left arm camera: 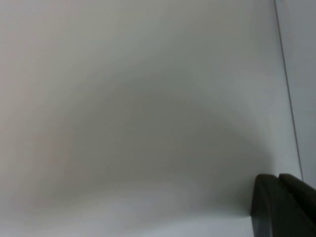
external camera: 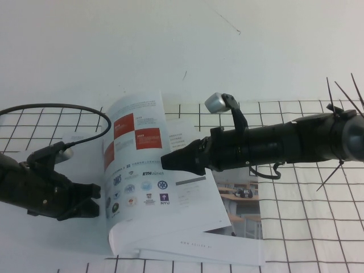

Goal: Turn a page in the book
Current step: Open the closed book

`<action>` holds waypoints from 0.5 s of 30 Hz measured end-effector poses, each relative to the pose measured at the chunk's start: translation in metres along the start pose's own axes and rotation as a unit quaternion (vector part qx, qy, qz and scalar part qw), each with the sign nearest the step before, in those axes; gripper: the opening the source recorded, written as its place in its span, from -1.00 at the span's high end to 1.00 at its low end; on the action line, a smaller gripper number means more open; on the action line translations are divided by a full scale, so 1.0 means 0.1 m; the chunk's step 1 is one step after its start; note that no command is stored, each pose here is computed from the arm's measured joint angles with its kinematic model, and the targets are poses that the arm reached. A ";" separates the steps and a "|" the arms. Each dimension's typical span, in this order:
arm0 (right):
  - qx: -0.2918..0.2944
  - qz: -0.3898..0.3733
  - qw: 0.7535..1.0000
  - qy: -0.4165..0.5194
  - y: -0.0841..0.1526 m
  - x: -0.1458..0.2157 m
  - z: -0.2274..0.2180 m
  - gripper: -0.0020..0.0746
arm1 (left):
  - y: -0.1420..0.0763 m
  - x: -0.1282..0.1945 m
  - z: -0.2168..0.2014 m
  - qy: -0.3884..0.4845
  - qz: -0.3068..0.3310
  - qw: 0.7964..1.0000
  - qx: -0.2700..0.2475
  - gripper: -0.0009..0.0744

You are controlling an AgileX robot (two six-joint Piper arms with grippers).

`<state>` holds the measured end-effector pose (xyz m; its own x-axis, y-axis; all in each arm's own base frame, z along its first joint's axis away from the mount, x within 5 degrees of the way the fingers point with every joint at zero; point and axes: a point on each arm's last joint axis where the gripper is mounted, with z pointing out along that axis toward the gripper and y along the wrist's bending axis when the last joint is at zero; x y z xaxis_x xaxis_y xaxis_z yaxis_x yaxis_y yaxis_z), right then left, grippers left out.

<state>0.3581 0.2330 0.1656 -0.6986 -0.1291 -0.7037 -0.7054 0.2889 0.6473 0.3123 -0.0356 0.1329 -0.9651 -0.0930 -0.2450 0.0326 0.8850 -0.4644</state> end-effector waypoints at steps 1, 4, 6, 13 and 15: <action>-0.005 -0.001 1.000 0.000 0.01 0.00 0.00 -0.06 | 0.00 0.00 0.00 0.000 0.000 1.000 0.000 0.99; -0.019 -0.004 1.000 0.000 0.03 0.00 0.00 -0.06 | 0.00 0.00 0.00 0.000 -0.001 1.000 0.001 0.99; -0.032 -0.008 0.999 0.000 0.06 0.00 0.00 -0.06 | 0.00 0.00 0.00 0.000 -0.001 1.000 0.002 0.99; -0.086 -0.030 0.996 -0.009 0.18 -0.12 -0.01 -0.06 | -0.01 0.00 0.00 0.000 -0.003 1.000 0.003 0.99; -0.094 -0.037 0.995 -0.012 0.21 -0.16 -0.01 -0.06 | -0.01 0.00 0.00 0.000 -0.002 1.000 0.006 0.99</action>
<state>0.3547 0.2406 0.1903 -0.6420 -0.1210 -0.7571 -0.7667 0.0960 0.6348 0.3124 -0.0364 0.1334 -0.9650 -0.0973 -0.2436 0.0312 0.8795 -0.4749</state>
